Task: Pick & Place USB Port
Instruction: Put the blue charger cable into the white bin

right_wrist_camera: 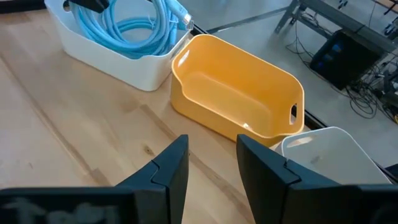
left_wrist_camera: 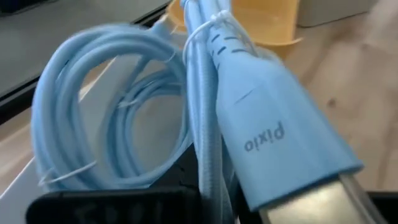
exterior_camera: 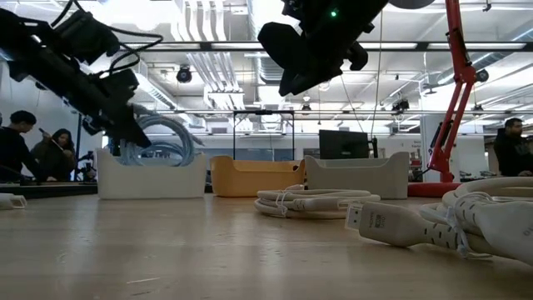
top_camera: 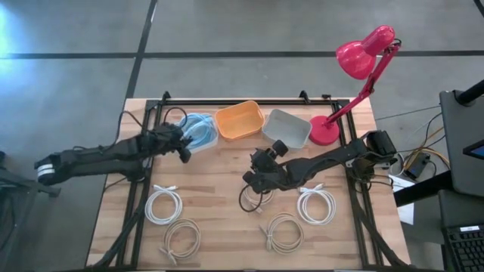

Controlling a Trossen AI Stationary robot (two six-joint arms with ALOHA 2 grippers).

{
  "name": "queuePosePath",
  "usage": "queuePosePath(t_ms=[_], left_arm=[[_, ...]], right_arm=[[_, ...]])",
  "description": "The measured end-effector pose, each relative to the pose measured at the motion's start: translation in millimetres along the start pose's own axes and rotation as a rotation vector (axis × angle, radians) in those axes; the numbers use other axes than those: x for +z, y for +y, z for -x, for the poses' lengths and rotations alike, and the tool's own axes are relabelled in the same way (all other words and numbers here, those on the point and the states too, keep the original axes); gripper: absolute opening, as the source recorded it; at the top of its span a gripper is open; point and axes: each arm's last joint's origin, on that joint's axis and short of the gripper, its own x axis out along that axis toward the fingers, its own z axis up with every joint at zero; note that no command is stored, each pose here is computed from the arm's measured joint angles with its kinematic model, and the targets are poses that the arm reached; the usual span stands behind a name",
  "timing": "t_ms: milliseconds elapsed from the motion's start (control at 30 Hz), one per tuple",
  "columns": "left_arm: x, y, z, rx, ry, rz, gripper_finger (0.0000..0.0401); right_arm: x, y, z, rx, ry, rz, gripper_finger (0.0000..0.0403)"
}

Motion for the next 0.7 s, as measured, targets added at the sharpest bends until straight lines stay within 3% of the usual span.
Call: queuePosePath(t_ms=[333,700], left_arm=[[-4.6,1.9,-1.2,0.05,0.013,0.044,0.0071],[-4.5,3.3,-0.9,0.094,0.003,0.012,0.018]], right_arm=[[0.0,0.0,0.0,0.0,0.0,-0.002,0.0121],[0.0,0.0,0.0,0.0,0.0,-0.005,0.0132]])
